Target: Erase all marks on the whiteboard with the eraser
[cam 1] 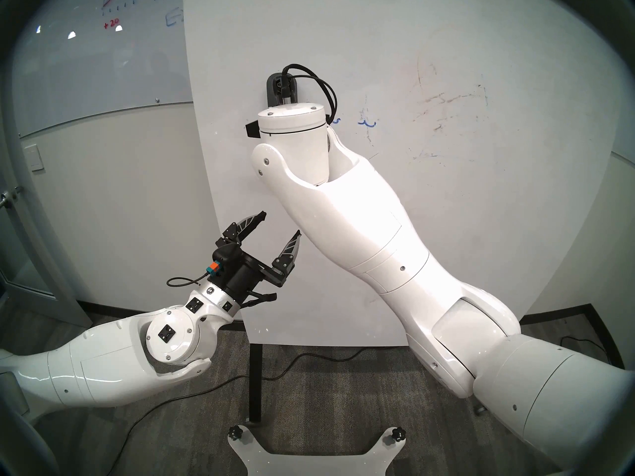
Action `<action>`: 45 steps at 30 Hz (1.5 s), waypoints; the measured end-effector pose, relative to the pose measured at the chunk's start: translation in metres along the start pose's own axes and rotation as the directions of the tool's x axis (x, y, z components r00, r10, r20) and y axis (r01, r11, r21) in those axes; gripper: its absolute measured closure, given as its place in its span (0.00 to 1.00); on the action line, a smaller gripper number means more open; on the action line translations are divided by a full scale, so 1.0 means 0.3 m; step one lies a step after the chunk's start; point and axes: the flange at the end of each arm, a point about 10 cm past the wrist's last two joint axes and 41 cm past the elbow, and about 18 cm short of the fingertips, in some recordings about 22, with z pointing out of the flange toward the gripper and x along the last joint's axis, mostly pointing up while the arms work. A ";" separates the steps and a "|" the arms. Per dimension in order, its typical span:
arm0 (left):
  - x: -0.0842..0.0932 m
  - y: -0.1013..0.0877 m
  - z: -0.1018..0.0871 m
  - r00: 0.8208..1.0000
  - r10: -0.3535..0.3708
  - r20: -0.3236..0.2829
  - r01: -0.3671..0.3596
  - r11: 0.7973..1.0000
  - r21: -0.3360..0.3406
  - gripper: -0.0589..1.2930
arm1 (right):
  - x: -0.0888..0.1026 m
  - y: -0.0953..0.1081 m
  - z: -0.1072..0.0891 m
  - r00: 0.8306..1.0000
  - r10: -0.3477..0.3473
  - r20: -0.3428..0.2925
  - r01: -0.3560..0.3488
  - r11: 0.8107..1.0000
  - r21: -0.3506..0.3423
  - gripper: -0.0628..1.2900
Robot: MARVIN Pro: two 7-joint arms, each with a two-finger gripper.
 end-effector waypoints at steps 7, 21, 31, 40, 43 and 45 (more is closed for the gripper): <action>0.000 0.000 0.000 1.000 0.000 0.000 0.000 1.000 0.000 0.05 | -0.014 0.015 -0.006 1.000 0.006 -0.005 -0.006 1.000 -0.005 0.56; 0.000 0.000 0.000 1.000 0.000 0.000 0.000 1.000 0.000 0.05 | -0.053 0.073 -0.020 1.000 0.023 -0.007 -0.023 0.999 -0.030 0.56; 0.000 0.000 0.000 1.000 0.000 0.000 0.000 1.000 0.000 0.05 | -0.073 0.110 -0.029 1.000 0.030 -0.006 -0.030 0.998 -0.049 0.56; 0.000 0.000 0.000 1.000 0.000 0.000 0.000 1.000 0.000 0.05 | -0.081 0.128 -0.031 1.000 0.030 -0.007 -0.031 0.998 -0.056 0.56; 0.000 0.000 0.000 1.000 0.000 0.000 0.000 1.000 0.000 0.05 | -0.082 0.133 -0.031 1.000 0.029 -0.007 -0.029 0.998 -0.056 0.56; 0.000 0.000 0.000 1.000 0.000 0.000 0.000 1.000 0.000 0.05 | -0.082 0.137 -0.031 1.000 0.028 -0.006 -0.028 0.998 -0.054 0.56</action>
